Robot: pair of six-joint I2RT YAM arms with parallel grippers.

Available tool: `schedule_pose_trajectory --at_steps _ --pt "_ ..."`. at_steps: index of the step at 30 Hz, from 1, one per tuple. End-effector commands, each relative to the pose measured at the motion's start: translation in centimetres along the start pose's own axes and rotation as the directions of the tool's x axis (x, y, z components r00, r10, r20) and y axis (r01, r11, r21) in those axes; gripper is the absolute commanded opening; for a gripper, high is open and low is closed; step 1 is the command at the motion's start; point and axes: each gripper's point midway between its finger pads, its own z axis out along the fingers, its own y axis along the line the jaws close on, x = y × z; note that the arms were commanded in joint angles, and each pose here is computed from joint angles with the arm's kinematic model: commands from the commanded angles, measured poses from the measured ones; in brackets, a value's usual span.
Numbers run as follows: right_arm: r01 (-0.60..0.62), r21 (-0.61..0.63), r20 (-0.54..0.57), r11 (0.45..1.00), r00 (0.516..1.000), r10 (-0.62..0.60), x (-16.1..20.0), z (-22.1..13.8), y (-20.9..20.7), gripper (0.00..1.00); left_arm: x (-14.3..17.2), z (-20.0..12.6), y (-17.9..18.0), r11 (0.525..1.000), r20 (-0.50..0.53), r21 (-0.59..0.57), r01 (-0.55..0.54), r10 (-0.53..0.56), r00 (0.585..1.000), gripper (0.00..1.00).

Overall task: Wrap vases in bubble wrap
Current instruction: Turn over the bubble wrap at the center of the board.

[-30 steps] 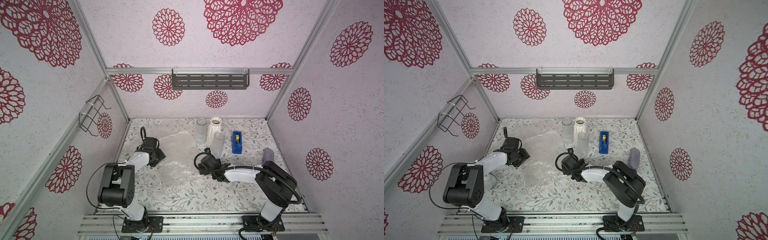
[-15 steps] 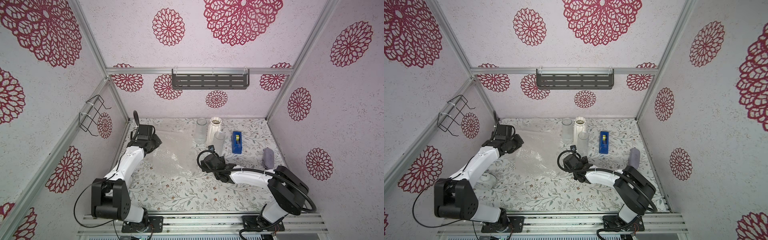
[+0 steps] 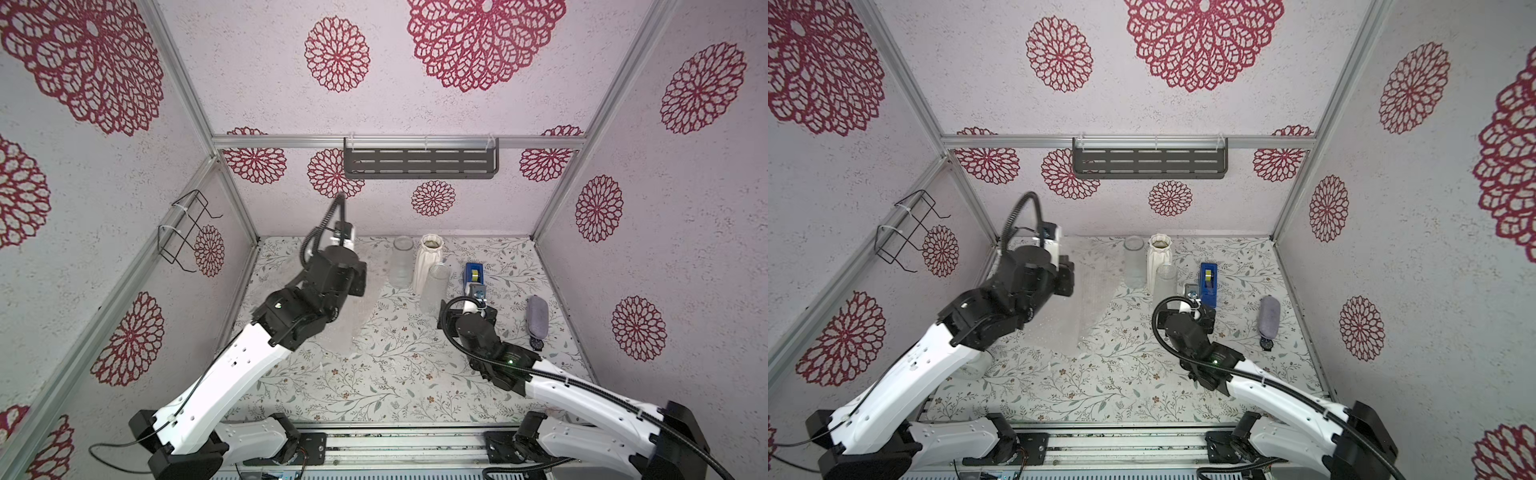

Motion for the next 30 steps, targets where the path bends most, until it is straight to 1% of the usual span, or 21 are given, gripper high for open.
schedule_pose_trajectory --at_steps 1,3,5,8,10,11,13,15,17,18,20,22,24,25,26,27,28,30 --pt "-0.067 0.116 0.075 0.991 0.996 0.058 -1.7 -1.7 -4.5 0.99 5.3 0.8 -5.5 0.948 -0.105 0.091 -0.306 0.315 0.943 0.00" --pt "-0.105 0.131 0.099 0.986 0.991 0.093 -2.2 -2.6 -6.1 0.98 7.2 0.6 -8.3 0.918 -0.114 0.158 -0.363 0.382 0.917 0.00" --pt "-0.133 0.141 0.116 0.981 0.986 0.117 -2.6 -3.4 -7.4 0.98 9.1 0.2 -10.9 0.887 -0.121 0.237 -0.396 0.431 0.894 0.00" --pt "-0.156 0.148 0.127 0.977 0.982 0.138 -2.8 -4.2 -8.5 0.98 12.3 0.1 -13.7 0.850 -0.157 0.322 -0.418 0.483 0.861 0.00" --pt "-0.164 0.142 0.119 0.976 0.982 0.147 -2.6 -4.3 -8.6 0.98 14.1 0.3 -14.8 0.844 -0.185 0.348 -0.408 0.488 0.853 0.00" --pt "-0.161 0.131 0.109 0.978 0.983 0.147 -2.4 -4.3 -8.4 0.98 15.2 0.4 -15.4 0.844 -0.204 0.368 -0.389 0.482 0.852 0.04" --pt "-0.146 0.113 0.081 0.983 0.987 0.138 -1.8 -3.9 -7.8 0.98 16.6 0.5 -16.3 0.846 -0.218 0.391 -0.363 0.468 0.856 0.21" --pt "-0.128 0.092 0.046 0.988 0.991 0.124 -1.1 -3.3 -6.9 0.98 17.1 0.2 -16.9 0.857 -0.230 0.403 -0.322 0.435 0.870 0.51" --pt "-0.105 0.081 0.012 0.991 0.995 0.104 -0.5 -2.8 -6.2 0.98 16.5 -0.5 -17.3 0.873 -0.216 0.413 -0.260 0.372 0.903 0.71" --pt "-0.093 0.078 -0.003 0.993 0.996 0.094 -0.2 -2.5 -5.9 0.98 16.0 -1.2 -17.4 0.877 -0.199 0.428 -0.220 0.329 0.923 0.78" --pt "-0.072 0.071 -0.024 0.995 0.997 0.074 0.0 -2.1 -5.3 0.98 14.7 -2.4 -17.1 0.886 -0.169 0.446 -0.124 0.219 0.961 0.87" --pt "-0.046 0.035 -0.043 0.998 0.998 0.048 0.3 -1.7 -4.3 0.98 13.6 -3.2 -16.1 0.896 -0.147 0.444 -0.022 0.097 0.984 0.92" --pt "-0.023 -0.017 -0.078 1.000 0.997 0.021 0.9 -1.2 -2.9 0.98 13.5 -3.4 -13.5 0.924 -0.139 0.373 0.079 -0.029 0.990 0.97" --pt "-0.013 -0.040 -0.097 0.999 0.995 0.009 1.4 -0.9 -2.2 0.98 13.8 -3.2 -12.0 0.939 -0.143 0.317 0.133 -0.091 0.986 0.98" --pt "-0.004 -0.067 -0.125 0.998 0.992 -0.005 2.2 -0.6 -1.5 0.98 14.7 -2.8 -10.3 0.947 -0.168 0.256 0.194 -0.154 0.974 0.98" --pt "0.004 -0.091 -0.156 0.996 0.988 -0.018 3.0 -0.2 -0.7 0.97 15.9 -2.3 -8.8 0.945 -0.204 0.200 0.260 -0.219 0.954 0.98" --pt "0.011 -0.105 -0.185 0.994 0.982 -0.030 3.9 0.2 -0.2 0.97 17.1 -1.9 -7.6 0.938 -0.241 0.144 0.316 -0.276 0.930 0.96" --pt "0.008 -0.126 -0.251 0.992 0.967 -0.040 6.0 1.0 0.8 0.98 20.6 -1.0 -5.2 0.907 -0.323 0.001 0.421 -0.398 0.859 0.91"
